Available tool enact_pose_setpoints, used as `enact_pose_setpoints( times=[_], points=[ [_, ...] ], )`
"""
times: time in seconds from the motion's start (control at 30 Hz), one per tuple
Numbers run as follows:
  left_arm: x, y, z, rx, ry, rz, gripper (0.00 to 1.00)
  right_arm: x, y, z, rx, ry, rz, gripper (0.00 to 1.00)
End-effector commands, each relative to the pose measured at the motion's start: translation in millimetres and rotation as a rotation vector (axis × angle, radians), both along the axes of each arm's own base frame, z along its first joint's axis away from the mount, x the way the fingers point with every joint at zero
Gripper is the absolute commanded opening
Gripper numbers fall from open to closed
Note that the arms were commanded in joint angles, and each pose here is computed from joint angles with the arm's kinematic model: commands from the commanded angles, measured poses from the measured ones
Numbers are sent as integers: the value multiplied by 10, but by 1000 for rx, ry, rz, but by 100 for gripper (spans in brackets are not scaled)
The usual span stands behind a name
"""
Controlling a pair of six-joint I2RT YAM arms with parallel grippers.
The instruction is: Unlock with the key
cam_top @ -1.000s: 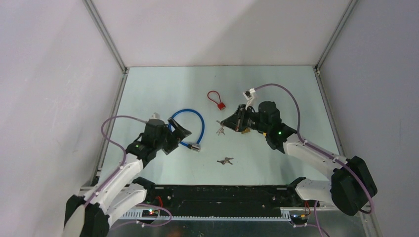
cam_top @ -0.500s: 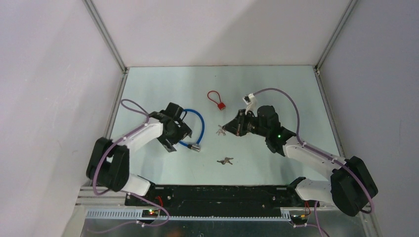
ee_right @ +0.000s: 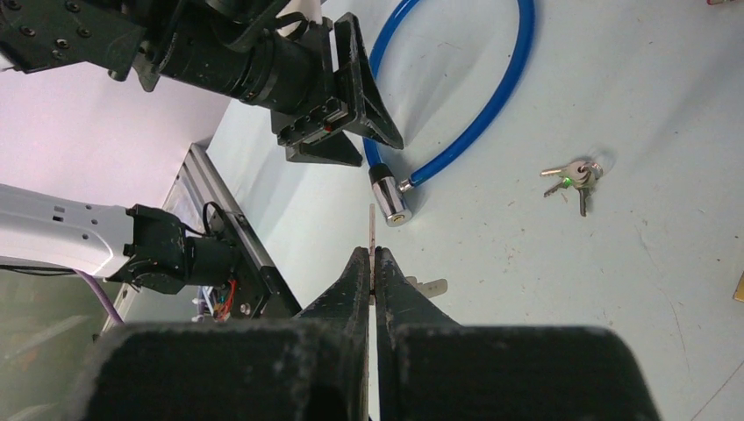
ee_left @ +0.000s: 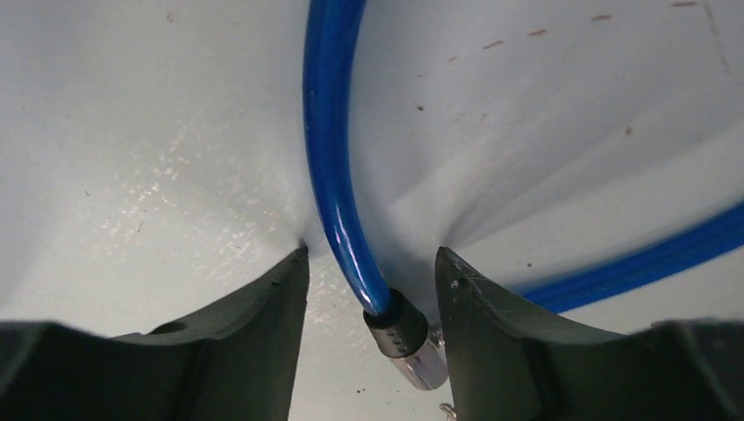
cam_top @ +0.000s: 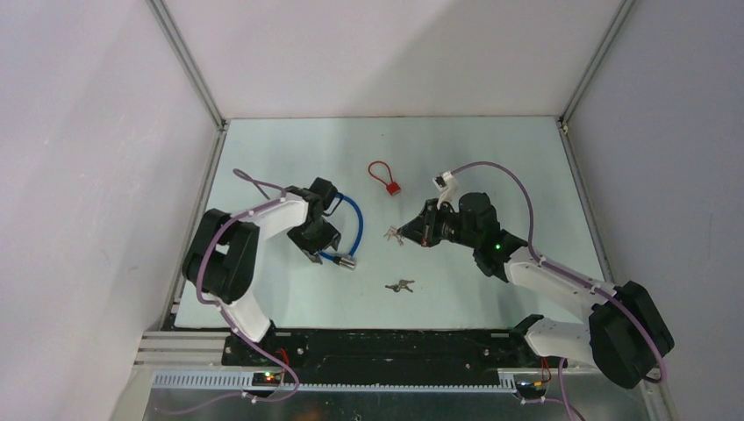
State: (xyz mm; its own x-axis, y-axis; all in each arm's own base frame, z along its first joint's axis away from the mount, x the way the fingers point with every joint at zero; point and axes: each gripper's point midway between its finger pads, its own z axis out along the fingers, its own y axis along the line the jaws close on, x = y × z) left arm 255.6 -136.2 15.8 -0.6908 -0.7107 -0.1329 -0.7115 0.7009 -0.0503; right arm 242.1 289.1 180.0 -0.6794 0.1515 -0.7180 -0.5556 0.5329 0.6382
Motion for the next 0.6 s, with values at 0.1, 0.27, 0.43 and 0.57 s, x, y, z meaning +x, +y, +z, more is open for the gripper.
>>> enact_pose_setpoints(
  times=[0.1, 0.27, 0.43, 0.57],
  points=[
    [25, 8, -119, 40, 38, 46, 52, 12, 22, 170, 40, -69, 6, 0],
    [-89, -28, -243, 25, 99, 51, 40, 6, 40, 101, 47, -32, 9, 0],
    [-91, -76, -199, -5, 95, 57, 14, -41, 98, 86, 67, -13, 23, 0],
    [-6, -163, -77, -62, 65, 62, 7, -91, 165, 61, 67, -4, 35, 0]
  ],
)
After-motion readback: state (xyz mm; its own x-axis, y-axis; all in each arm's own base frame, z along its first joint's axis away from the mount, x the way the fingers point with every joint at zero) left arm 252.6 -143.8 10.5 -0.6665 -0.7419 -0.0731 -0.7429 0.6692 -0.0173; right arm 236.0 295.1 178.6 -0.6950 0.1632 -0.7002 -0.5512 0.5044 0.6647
